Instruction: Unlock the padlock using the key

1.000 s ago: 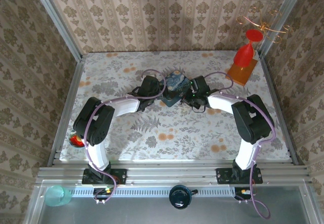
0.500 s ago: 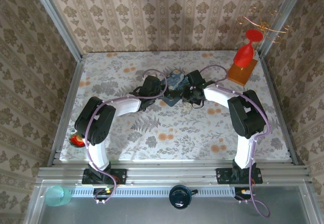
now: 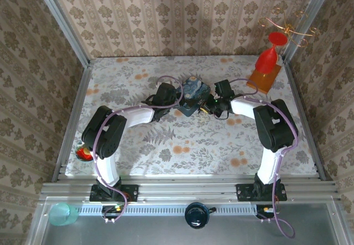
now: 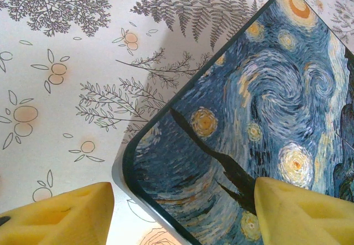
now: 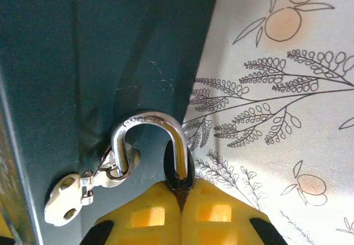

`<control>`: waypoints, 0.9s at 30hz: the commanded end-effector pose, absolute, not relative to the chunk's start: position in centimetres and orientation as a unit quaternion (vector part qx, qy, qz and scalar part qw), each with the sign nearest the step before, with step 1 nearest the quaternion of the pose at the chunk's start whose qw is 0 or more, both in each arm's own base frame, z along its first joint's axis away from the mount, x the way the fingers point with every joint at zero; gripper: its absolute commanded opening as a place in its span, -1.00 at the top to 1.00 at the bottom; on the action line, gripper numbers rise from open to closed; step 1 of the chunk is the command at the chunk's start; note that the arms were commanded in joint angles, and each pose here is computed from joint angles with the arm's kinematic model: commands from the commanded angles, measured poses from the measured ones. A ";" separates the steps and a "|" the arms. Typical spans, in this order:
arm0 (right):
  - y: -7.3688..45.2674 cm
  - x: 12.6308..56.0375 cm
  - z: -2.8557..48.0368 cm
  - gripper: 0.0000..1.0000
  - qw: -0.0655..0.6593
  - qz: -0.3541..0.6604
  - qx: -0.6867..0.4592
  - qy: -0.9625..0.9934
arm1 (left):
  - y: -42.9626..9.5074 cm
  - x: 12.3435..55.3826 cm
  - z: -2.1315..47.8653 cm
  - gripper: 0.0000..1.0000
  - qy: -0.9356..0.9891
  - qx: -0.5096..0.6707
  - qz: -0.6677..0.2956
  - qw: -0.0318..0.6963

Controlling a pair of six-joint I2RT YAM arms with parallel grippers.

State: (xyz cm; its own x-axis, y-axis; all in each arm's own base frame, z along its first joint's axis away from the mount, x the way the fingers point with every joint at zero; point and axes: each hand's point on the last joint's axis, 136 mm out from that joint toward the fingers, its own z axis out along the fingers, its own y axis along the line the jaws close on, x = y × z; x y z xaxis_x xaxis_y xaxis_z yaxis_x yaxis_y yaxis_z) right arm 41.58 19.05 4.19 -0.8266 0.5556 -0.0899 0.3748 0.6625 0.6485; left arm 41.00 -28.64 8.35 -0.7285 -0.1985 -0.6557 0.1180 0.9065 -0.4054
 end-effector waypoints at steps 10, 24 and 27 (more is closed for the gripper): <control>17.1 40.6 6.0 1.00 0.155 0.253 0.259 0.919 | -25.2 37.8 1.5 -0.35 0.952 -0.005 -0.109 0.285; 17.1 41.5 4.3 1.00 0.141 0.259 0.262 0.919 | -25.5 37.7 1.8 -0.35 0.952 0.000 -0.105 0.288; 15.9 41.3 3.1 1.00 0.136 0.224 0.273 0.926 | -25.6 37.6 1.8 -0.35 0.952 0.002 -0.105 0.288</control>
